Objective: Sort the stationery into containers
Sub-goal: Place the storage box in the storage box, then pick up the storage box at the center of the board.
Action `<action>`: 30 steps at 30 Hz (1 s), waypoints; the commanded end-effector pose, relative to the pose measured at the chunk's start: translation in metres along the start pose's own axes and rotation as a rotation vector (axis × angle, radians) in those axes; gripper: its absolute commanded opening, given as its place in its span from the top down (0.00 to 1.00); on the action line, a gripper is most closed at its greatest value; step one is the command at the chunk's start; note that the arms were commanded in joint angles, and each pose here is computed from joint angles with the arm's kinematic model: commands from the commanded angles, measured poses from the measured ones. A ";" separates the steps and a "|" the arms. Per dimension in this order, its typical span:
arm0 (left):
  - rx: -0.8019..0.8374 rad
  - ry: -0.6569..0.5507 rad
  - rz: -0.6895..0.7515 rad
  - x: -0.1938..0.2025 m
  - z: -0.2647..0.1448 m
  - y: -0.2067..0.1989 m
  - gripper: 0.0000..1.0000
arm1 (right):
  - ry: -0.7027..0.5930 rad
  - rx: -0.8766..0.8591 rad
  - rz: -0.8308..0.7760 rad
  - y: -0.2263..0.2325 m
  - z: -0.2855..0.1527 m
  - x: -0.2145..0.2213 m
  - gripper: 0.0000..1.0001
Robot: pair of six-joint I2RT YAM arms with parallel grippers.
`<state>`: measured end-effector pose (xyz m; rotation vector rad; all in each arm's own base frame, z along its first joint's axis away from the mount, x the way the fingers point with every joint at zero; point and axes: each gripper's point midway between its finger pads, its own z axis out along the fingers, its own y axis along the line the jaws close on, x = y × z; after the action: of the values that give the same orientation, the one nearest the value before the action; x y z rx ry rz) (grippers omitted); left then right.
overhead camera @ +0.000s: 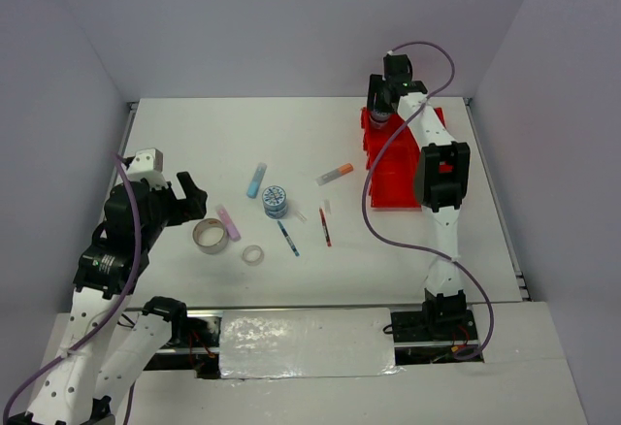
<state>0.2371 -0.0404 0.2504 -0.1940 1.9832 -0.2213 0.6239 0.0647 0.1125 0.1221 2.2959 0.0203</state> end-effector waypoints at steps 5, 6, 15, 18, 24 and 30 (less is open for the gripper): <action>0.040 -0.034 0.015 -0.009 0.002 -0.007 0.01 | -0.147 -0.022 -0.014 0.000 -0.008 -0.045 0.07; 0.041 -0.033 0.015 -0.009 0.002 -0.007 0.01 | -0.145 -0.024 -0.020 0.002 -0.009 -0.045 0.00; 0.042 -0.037 0.014 -0.010 0.001 -0.008 0.01 | -0.196 -0.154 0.012 0.028 -0.073 -0.072 0.00; 0.011 -0.055 0.006 -0.014 -0.002 -0.002 0.01 | -0.242 -0.224 -0.026 0.064 -0.127 -0.078 0.00; -0.229 -0.073 -0.069 -0.018 -0.006 0.041 0.01 | -0.274 -0.299 -0.116 0.135 -0.223 -0.045 0.00; -0.286 -0.066 -0.100 -0.019 -0.002 0.056 0.01 | -0.234 -0.419 -0.125 0.216 -0.267 0.044 0.00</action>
<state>0.2362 0.0139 0.2380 -0.4422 1.9902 0.0094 0.4205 0.2827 0.3117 -0.3087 1.9527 0.4374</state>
